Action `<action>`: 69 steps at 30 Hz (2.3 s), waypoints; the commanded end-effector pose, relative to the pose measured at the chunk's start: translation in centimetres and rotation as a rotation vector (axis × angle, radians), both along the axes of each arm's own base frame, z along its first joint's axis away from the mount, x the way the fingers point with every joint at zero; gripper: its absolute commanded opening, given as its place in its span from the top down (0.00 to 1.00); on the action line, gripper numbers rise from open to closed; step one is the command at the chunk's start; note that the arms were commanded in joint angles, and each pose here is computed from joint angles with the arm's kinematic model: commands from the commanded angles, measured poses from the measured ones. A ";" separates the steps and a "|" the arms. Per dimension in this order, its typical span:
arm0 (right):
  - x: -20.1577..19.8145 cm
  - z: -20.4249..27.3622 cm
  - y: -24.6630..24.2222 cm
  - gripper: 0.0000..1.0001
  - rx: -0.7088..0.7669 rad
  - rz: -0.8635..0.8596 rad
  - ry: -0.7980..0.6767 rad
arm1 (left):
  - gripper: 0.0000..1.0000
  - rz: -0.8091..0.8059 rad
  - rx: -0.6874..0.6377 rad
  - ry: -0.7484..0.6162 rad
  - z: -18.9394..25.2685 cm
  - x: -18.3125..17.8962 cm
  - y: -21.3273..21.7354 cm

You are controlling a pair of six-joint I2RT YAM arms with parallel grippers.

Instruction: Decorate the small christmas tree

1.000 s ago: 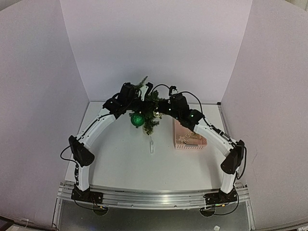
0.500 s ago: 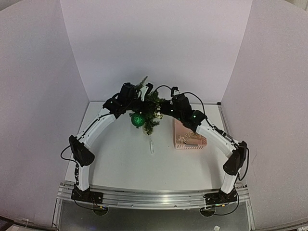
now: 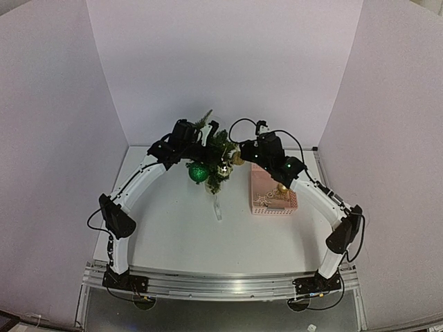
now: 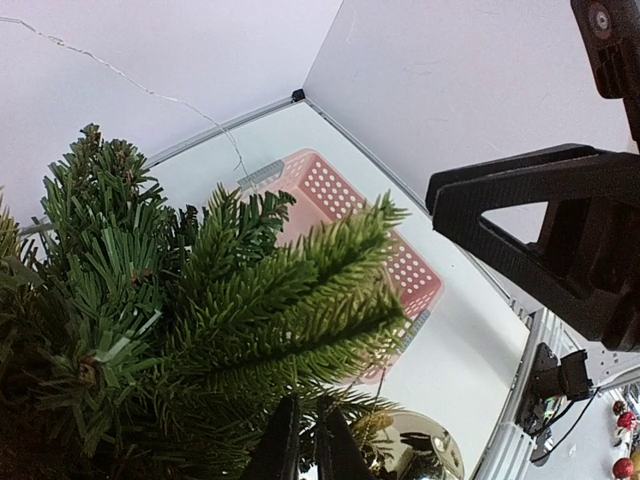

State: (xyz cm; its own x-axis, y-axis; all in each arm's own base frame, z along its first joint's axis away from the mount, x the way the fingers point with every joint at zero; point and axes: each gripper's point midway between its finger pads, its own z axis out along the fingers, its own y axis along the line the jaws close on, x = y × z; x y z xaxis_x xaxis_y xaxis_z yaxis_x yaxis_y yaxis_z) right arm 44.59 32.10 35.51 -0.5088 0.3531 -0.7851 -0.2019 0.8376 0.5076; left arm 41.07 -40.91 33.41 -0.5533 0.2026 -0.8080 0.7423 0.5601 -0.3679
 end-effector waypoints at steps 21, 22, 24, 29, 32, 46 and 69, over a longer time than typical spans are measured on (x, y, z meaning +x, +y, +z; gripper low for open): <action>-2.8 3.5 -0.8 0.72 -0.023 0.091 -0.076 | 0.53 -0.030 -0.009 -0.096 3.8 -1.8 1.6; -3.0 3.5 -0.8 0.70 -0.027 0.102 -0.078 | 0.52 -0.028 -0.005 -0.103 3.9 -1.8 1.8; -3.4 3.5 -0.8 0.69 -0.035 0.117 -0.077 | 0.50 -0.026 0.000 -0.115 4.2 -1.9 2.0; -3.9 2.7 -1.5 0.67 -0.062 0.111 -0.061 | 0.48 -0.032 -0.003 -0.119 4.8 -2.4 2.3; -4.0 2.6 -1.7 0.66 -0.074 0.109 -0.061 | 0.48 -0.036 -0.002 -0.128 5.3 -2.6 2.5; -1.9 -4.9 -11.3 0.46 -0.243 -0.063 0.195 | 0.23 -0.081 -0.060 -0.222 12.0 -5.6 7.7; 3.6 -24.5 -19.8 0.46 -0.720 -0.138 0.766 | 0.04 0.581 0.186 -0.073 6.4 5.6 29.2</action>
State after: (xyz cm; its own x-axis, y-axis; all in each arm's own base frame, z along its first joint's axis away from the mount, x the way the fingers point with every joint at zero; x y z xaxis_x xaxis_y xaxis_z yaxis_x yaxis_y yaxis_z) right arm 48.40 14.27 10.78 -0.9376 0.0407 -0.3453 0.0609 0.9970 -0.0476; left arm 45.42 -14.84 42.07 -0.5040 0.0501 -0.8622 0.4359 0.8766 -0.2039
